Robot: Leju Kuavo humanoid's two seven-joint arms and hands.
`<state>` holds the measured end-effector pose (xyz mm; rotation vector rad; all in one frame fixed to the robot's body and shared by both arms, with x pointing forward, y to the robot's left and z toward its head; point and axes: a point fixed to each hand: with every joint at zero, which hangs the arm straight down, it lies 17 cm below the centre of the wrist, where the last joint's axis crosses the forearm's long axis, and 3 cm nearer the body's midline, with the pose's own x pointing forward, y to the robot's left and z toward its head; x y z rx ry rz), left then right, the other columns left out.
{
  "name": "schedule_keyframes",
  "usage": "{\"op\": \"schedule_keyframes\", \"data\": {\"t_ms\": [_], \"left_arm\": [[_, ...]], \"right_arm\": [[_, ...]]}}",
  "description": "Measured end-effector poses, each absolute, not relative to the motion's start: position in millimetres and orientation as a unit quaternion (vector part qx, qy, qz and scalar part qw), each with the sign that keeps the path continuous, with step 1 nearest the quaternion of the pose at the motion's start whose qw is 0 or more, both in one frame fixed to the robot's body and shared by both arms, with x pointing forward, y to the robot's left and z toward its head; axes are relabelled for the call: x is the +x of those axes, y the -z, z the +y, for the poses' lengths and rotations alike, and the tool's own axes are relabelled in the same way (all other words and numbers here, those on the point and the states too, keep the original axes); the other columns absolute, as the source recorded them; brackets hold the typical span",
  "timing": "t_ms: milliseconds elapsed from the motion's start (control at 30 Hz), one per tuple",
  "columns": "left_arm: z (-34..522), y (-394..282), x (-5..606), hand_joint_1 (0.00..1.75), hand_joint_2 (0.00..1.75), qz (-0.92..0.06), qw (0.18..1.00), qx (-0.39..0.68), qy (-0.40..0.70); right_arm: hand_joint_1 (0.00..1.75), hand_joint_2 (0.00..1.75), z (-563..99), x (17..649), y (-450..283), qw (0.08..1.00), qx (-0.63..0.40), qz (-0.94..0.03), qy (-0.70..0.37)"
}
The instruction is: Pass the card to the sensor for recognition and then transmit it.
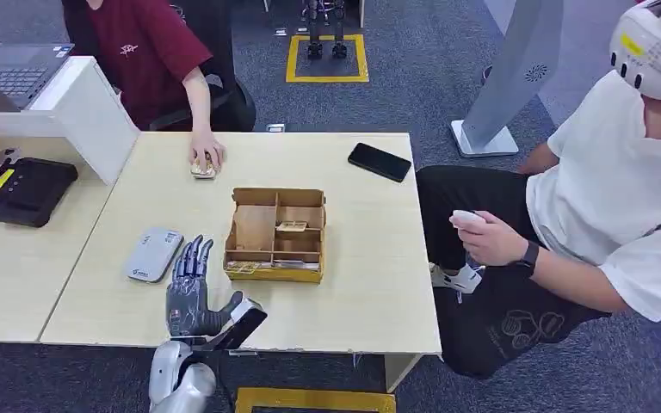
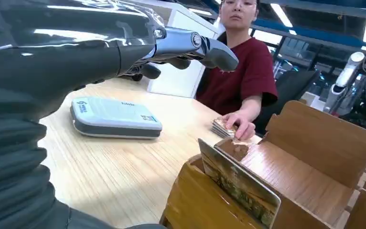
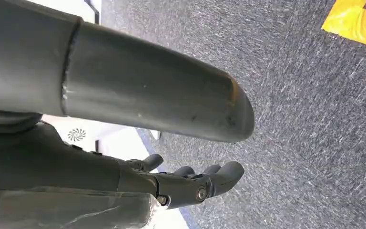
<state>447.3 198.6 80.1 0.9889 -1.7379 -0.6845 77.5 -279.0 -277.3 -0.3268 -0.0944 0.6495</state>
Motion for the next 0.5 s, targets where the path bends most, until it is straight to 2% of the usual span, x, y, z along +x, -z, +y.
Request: {"op": "schedule_keyframes", "data": {"t_ms": [500], "left_arm": [[196.1, -81.2, 447.7, 0.00, 1.75, -0.720, 0.496, 0.401, 0.272]], "right_arm": [[0.00, 0.00, -278.6, 77.9, 277.3, 0.933, -0.160, -0.047, -0.320]]}}
